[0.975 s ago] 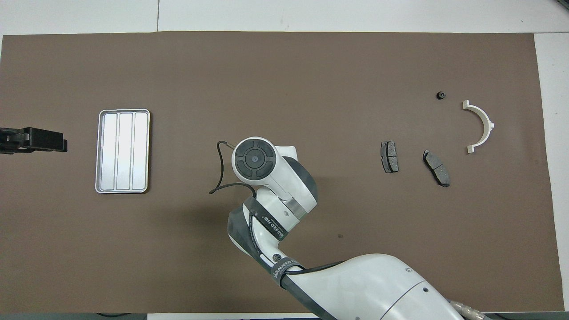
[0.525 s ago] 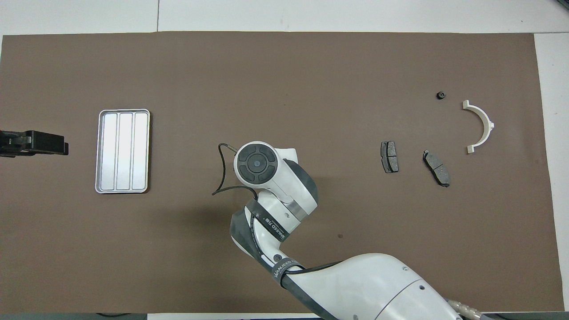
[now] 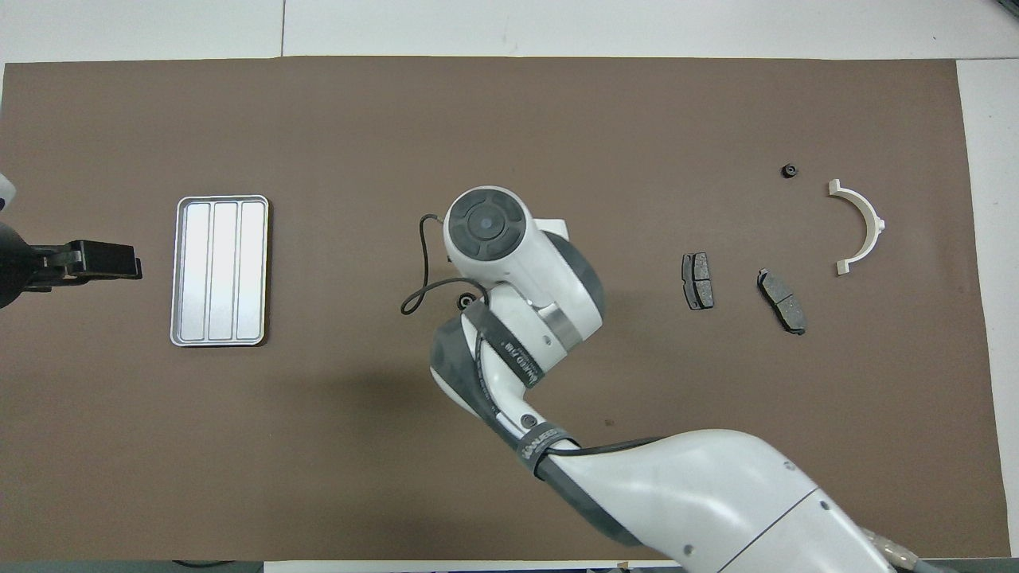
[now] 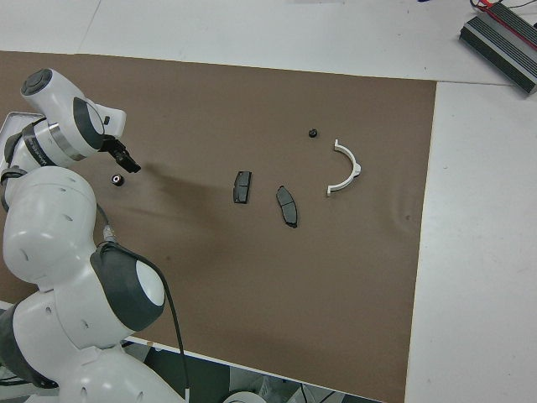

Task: Pick bearing gear from pile to tray
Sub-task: 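Release the bearing mid-table with the right gripper while the left gripper approaches, then grasp the bearing with the left gripper while the right gripper withdraws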

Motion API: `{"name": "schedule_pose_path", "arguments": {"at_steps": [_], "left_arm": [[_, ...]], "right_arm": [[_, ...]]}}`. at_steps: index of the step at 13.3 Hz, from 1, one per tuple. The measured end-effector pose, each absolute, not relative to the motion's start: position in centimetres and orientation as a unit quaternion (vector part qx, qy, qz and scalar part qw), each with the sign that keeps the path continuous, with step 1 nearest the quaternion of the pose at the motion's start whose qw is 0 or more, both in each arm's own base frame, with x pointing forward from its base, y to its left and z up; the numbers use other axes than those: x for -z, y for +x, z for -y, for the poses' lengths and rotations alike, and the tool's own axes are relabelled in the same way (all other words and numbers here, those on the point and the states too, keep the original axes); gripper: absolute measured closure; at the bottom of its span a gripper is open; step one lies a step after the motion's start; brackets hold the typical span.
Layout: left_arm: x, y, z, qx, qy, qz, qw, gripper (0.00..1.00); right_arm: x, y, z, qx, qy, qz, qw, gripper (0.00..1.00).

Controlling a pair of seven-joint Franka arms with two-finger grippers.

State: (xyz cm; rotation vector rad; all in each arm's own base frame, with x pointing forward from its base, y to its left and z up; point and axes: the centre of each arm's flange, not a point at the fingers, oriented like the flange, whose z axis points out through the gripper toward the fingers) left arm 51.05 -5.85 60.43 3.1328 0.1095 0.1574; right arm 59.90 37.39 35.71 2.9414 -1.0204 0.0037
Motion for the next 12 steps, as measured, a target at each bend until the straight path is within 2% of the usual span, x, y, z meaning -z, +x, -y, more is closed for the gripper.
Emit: {"name": "schedule_pose_path", "arguments": {"at_steps": [3,5,8,12], "left_arm": [[-58.5,49.5,16.4,-0.045,0.998,-0.035,0.008,0.00],[-55.9,48.6,23.2,-0.037,0.999,-0.029,0.010,0.00],[-48.7,50.1,32.3,-0.037,0.999,-0.034,0.000,0.00],[-38.7,51.8,40.1,-0.026,0.999,-0.045,-0.005,0.00]], "right_arm": [[-39.8,65.6,-24.8,0.015,0.972,0.234,0.025,0.02],[-41.6,67.5,-17.1,0.020,0.985,0.170,0.031,0.00],[-43.1,68.9,-7.2,0.017,0.996,0.076,0.042,0.00],[-41.9,69.7,3.5,-0.003,0.999,0.009,0.038,0.00]]}}
